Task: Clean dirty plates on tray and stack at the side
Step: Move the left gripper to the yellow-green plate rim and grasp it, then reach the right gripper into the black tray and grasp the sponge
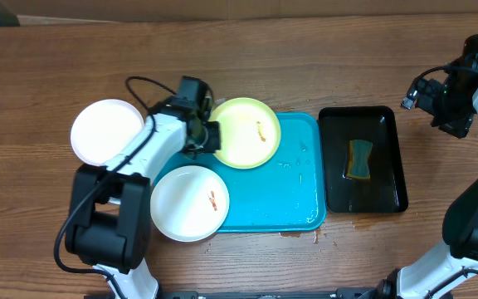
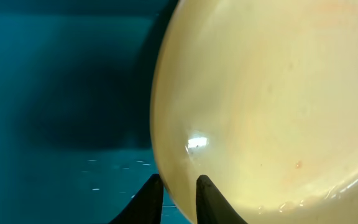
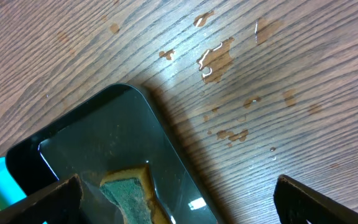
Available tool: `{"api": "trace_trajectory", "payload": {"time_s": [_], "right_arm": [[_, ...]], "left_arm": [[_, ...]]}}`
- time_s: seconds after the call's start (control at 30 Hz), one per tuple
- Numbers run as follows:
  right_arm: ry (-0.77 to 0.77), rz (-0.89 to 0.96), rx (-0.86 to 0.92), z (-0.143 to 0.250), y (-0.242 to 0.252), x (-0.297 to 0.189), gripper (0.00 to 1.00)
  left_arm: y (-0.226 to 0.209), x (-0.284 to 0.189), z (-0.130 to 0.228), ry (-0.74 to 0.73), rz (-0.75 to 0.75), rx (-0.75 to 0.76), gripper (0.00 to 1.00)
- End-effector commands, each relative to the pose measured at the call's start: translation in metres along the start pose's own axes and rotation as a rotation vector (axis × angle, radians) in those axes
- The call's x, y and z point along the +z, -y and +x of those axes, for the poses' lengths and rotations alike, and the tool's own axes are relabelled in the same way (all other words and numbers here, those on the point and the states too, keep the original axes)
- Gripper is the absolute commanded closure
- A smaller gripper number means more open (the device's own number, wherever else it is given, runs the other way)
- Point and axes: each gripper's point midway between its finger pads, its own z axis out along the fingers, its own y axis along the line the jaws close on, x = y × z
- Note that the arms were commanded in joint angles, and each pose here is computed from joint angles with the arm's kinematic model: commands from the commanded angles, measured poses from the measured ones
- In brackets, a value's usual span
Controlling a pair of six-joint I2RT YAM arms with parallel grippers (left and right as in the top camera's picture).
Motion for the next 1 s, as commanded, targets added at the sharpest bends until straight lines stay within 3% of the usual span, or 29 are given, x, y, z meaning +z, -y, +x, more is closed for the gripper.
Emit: {"api": "trace_trajectory", "payload": {"time_s": [0.0, 0.17, 0.4, 0.87, 0.97], "right_arm": [[0.021, -0.005, 0.002, -0.004, -0.001, -0.005, 0.00], [0.021, -0.005, 0.002, -0.004, -0.001, -0.005, 0.00], [0.021, -0.005, 0.002, -0.004, -0.001, -0.005, 0.00], [0.021, -0.005, 0.002, -0.004, -0.001, -0.005, 0.00], [0.021, -0.005, 0.002, -0.004, -0.001, -0.005, 0.00]], "left_arm": [[0.019, 0.008, 0.013, -0.028, 0.019, 0.045, 0.78], [0.020, 0.010, 0.011, 0.004, -0.050, 0.084, 0.73], [0.020, 0.009, 0.005, 0.031, -0.059, 0.029, 0.63], [0.016, 0.017, 0.003, 0.064, -0.130, 0.049, 0.64], [0.015, 0.020, 0.002, 0.067, -0.132, 0.049, 0.76]]}}
